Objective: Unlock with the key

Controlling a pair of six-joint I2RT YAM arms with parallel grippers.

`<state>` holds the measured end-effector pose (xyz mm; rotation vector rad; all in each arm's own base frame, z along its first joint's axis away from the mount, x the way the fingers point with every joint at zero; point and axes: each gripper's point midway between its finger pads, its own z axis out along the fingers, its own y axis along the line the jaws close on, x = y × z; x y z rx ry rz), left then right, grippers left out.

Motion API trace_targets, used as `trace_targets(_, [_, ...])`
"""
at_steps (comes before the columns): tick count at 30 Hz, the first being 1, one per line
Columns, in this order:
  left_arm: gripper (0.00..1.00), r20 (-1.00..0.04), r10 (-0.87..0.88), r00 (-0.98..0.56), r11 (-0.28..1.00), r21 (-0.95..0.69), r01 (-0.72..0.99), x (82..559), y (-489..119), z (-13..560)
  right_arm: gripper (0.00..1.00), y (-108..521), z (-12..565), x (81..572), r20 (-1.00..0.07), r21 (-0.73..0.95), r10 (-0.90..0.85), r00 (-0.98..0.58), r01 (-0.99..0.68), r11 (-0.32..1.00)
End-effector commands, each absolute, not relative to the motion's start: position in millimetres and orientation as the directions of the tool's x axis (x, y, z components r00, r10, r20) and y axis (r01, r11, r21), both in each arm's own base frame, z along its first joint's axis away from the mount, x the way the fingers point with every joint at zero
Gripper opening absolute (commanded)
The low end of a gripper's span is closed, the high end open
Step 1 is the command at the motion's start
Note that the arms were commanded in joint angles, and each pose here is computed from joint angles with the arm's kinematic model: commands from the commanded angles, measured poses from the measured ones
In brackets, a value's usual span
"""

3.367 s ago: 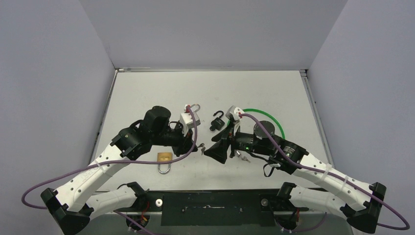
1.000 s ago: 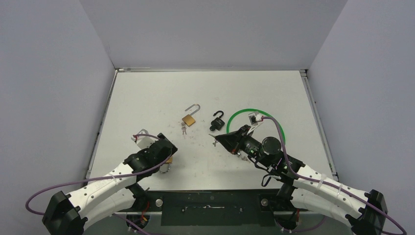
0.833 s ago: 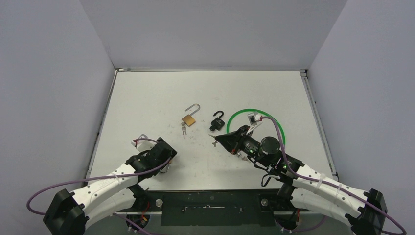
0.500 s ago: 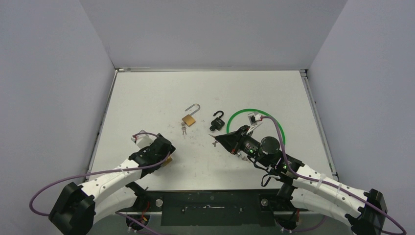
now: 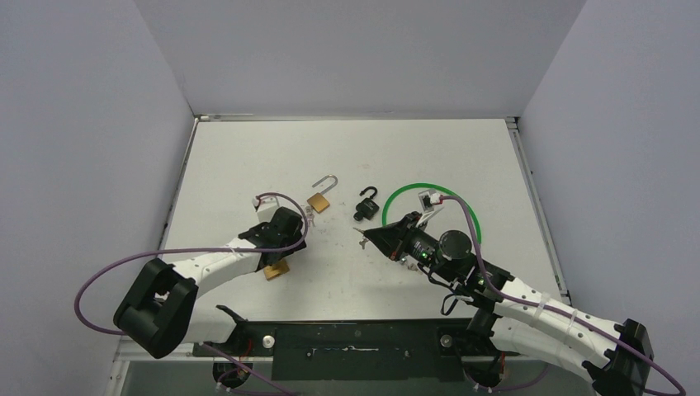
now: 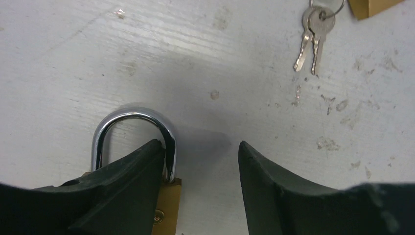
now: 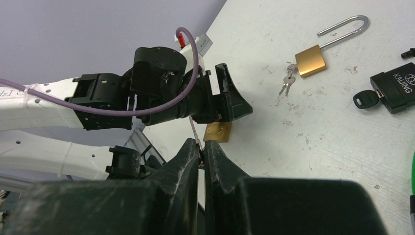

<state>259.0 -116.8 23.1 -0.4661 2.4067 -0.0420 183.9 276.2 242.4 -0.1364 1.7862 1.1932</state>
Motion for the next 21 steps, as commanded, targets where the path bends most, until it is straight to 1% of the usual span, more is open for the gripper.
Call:
trace_targets(1, [0.50,-0.597,-0.295,-0.746,0.955,-0.184,-0.231,264,-135,19,0.00,271,254,188,-0.739,0.673,0.430,-0.518,-0.539,0.506])
trace_targets(4, [0.45,-0.578,-0.304,-0.757,0.953,-0.174,-0.249,260,-134,11,0.00,271,253,187,-0.738,0.674,0.430,-0.520,-0.539,0.506])
trace_targets(6, [0.38,-0.579,-0.308,-0.755,0.951,-0.174,-0.255,260,-133,9,0.00,270,252,187,-0.738,0.674,0.430,-0.521,-0.537,0.506])
trace_targets(11, [0.13,-0.574,-0.300,-0.762,0.953,-0.153,-0.260,259,-130,5,0.00,268,251,187,-0.736,0.676,0.433,-0.521,-0.533,0.509])
trace_targets(14, [0.00,-0.554,-0.319,-0.769,0.948,-0.171,-0.270,256,-134,3,0.00,267,251,187,-0.737,0.675,0.435,-0.517,-0.531,0.512])
trace_targets(21, [0.00,-0.479,-0.462,-0.746,0.880,-0.350,-0.321,252,-162,9,0.00,267,250,184,-0.768,0.640,0.406,-0.495,-0.569,0.516])
